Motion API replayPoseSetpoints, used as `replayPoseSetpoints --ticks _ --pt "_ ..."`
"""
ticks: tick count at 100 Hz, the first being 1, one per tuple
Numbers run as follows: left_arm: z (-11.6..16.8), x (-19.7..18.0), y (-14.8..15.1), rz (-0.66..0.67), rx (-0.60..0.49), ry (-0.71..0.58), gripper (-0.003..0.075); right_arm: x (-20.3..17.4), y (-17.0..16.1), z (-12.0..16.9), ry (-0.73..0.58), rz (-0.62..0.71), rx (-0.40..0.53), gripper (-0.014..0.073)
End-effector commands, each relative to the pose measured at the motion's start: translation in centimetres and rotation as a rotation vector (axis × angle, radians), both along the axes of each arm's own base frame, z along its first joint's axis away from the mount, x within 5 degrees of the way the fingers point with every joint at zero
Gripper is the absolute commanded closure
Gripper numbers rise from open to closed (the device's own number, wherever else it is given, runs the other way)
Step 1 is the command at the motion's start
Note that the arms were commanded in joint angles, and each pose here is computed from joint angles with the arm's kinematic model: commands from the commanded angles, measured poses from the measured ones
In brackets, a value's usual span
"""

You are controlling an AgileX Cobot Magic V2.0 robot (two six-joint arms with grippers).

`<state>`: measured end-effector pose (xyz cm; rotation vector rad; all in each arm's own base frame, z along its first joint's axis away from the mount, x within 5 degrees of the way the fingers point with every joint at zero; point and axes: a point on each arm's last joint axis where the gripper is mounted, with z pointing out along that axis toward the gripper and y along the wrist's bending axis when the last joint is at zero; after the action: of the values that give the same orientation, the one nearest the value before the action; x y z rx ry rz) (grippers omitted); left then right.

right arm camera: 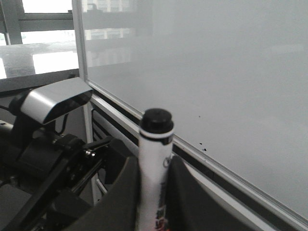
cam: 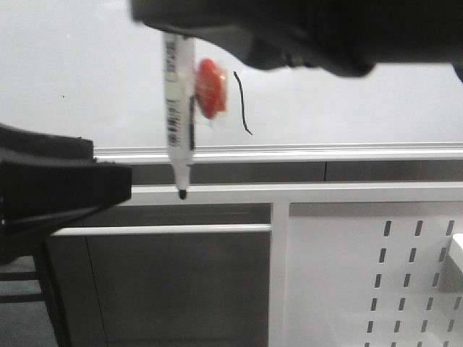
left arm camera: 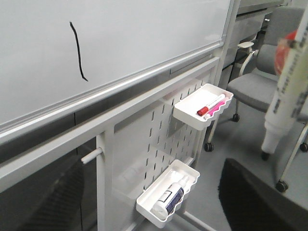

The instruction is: Write number 1 on whiteboard

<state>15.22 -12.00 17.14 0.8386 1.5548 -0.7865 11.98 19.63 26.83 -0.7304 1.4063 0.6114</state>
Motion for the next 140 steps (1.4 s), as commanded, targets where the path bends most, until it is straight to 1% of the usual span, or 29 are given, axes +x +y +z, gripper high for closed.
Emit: replayPoseSetpoints --ticks 1,5,13,19,49,63,79,89,106,128,140 --pt "3.2 0.2 -0.4 -0.041 -0.233 -0.119 0.0196 0.1 0.3 2.8 -0.069 0.003 0.099 0.0664" --pt "3.5 0.2 -0.5 -0.059 -0.245 -0.112 0.0196 0.1 0.4 3.1 -0.073 0.004 0.103 0.0664" --pt "3.8 0.2 -0.8 -0.109 -0.235 -0.137 0.0196 0.3 0.4 3.3 -0.083 -0.003 0.102 0.0664" --pt "4.0 0.2 -1.0 -0.131 -0.242 -0.123 0.0196 0.5 0.2 3.3 -0.081 -0.015 0.098 0.0664" --pt "3.8 -0.6 -1.4 -0.235 -0.218 -0.097 0.0196 1.2 -0.1 2.8 -0.048 -0.037 0.053 0.0664" --pt "3.8 -0.7 -1.4 -0.241 -0.216 -0.095 0.0196 1.3 0.0 2.5 -0.042 -0.038 0.042 0.0664" --pt "3.7 -1.0 -1.5 -0.279 -0.203 -0.085 0.0197 1.7 0.7 1.4 -0.014 -0.034 -0.005 0.0664" --pt "3.6 -1.1 -1.5 -0.287 -0.201 -0.079 0.022 1.9 1.0 0.8 -0.006 -0.035 -0.023 0.0664" --pt "3.6 -1.1 -1.5 -0.287 -0.201 -0.079 0.0267 2.1 1.1 0.9 -0.029 -0.05 -0.001 0.0664" --pt "3.9 -1.5 -2.3 -0.319 -0.218 -0.081 0.027 2.2 1.2 0.8 -0.045 -0.057 0.013 0.0664" --pt "4.3 -1.1 -2.5 -0.293 -0.24 -0.089 0.027 2.2 1.3 0.9 -0.06 -0.051 0.014 0.0664"
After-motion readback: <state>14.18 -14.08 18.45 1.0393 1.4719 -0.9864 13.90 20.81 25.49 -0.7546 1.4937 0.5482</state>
